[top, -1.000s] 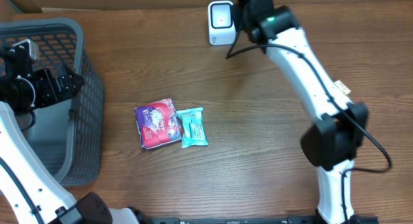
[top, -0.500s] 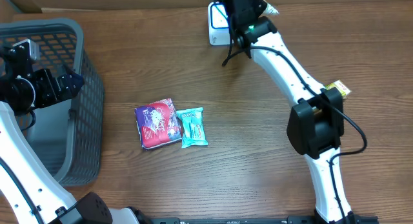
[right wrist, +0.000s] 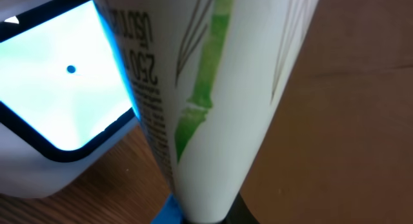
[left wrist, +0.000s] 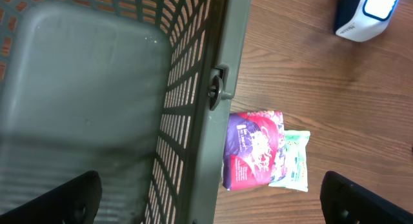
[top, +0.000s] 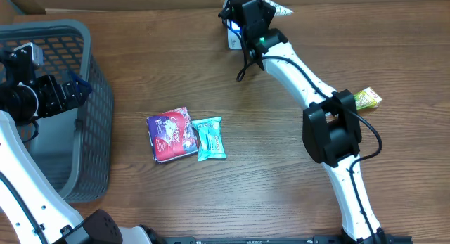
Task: Scan the item barcode
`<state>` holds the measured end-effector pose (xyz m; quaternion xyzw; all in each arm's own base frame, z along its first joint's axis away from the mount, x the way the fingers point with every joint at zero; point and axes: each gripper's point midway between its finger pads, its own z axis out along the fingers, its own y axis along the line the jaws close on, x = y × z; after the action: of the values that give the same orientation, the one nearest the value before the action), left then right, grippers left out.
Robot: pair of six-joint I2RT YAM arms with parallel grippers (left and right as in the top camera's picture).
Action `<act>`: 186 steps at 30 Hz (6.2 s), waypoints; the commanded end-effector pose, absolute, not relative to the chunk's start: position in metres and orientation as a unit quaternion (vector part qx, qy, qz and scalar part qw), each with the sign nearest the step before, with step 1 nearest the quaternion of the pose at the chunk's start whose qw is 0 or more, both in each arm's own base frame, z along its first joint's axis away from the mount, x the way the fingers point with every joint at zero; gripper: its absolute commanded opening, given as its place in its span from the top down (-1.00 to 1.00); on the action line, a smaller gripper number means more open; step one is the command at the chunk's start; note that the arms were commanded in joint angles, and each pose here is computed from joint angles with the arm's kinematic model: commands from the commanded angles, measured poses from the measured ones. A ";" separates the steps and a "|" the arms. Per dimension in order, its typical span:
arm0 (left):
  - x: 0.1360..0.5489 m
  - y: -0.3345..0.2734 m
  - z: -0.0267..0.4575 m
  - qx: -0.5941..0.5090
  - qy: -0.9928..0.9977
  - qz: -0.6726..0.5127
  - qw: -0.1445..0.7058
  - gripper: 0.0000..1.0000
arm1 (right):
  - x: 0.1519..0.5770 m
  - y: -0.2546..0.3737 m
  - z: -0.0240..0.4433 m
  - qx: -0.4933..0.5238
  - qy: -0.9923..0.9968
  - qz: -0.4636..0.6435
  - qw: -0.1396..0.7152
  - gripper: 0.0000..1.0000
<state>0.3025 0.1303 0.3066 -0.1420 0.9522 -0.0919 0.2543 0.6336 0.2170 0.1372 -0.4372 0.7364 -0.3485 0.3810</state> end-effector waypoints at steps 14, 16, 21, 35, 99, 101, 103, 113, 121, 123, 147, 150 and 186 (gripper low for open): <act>0.304 0.131 0.305 -0.140 0.953 -0.091 0.252 -0.99 | 0.644 0.202 0.140 -0.410 0.735 -0.386 0.378 0.93; 0.304 0.131 0.305 -0.140 0.953 -0.091 0.252 -0.99 | 0.643 0.199 0.141 -0.411 0.732 -0.397 0.371 0.93; 0.304 0.131 0.305 -0.140 0.953 -0.092 0.252 -0.99 | 0.642 0.198 0.152 -0.399 0.723 -0.425 0.371 0.93; 0.304 0.131 0.305 -0.140 0.953 -0.091 0.252 -0.99 | 0.637 0.201 0.170 -0.389 0.714 -0.447 0.372 0.93; 0.304 0.131 0.305 -0.140 0.953 -0.091 0.252 -0.99 | 0.427 -0.069 0.072 0.590 0.775 0.011 0.228 0.81; 0.304 0.131 0.305 -0.140 0.953 -0.091 0.252 -0.99 | 0.420 -0.069 0.069 0.590 0.778 0.003 0.215 0.58; 0.304 0.131 0.305 -0.140 0.953 -0.091 0.252 -0.99 | 0.414 -0.068 0.067 0.590 0.781 -0.004 0.204 0.16; 0.304 0.131 0.305 -0.140 0.953 -0.091 0.252 -0.99 | 0.413 -0.061 0.084 0.465 0.865 -0.017 0.190 -0.77; 0.304 0.131 0.305 -0.140 0.953 -0.091 0.252 -0.99 | 0.426 -0.022 0.164 0.315 0.924 0.062 0.209 -0.79; 0.304 0.131 0.305 -0.140 0.953 -0.091 0.252 -0.99 | 0.430 0.009 0.182 0.245 0.938 0.124 0.213 -0.79; 0.304 0.131 0.305 -0.140 0.953 -0.091 0.252 -0.99 | 0.296 0.268 0.061 0.005 0.963 0.269 0.019 -0.60; 0.304 0.131 0.305 -0.140 0.953 -0.091 0.252 -0.99 | 0.288 0.282 0.048 0.009 0.958 0.284 0.026 -0.52; 0.304 0.131 0.305 -0.140 0.953 -0.091 0.252 -0.99 | 0.258 0.334 0.010 0.080 0.958 0.276 0.024 0.43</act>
<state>0.3024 0.1303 0.3065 -0.1421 0.9522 -0.0920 0.2541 0.2604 0.3344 0.0145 0.0799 0.9562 0.2807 0.0242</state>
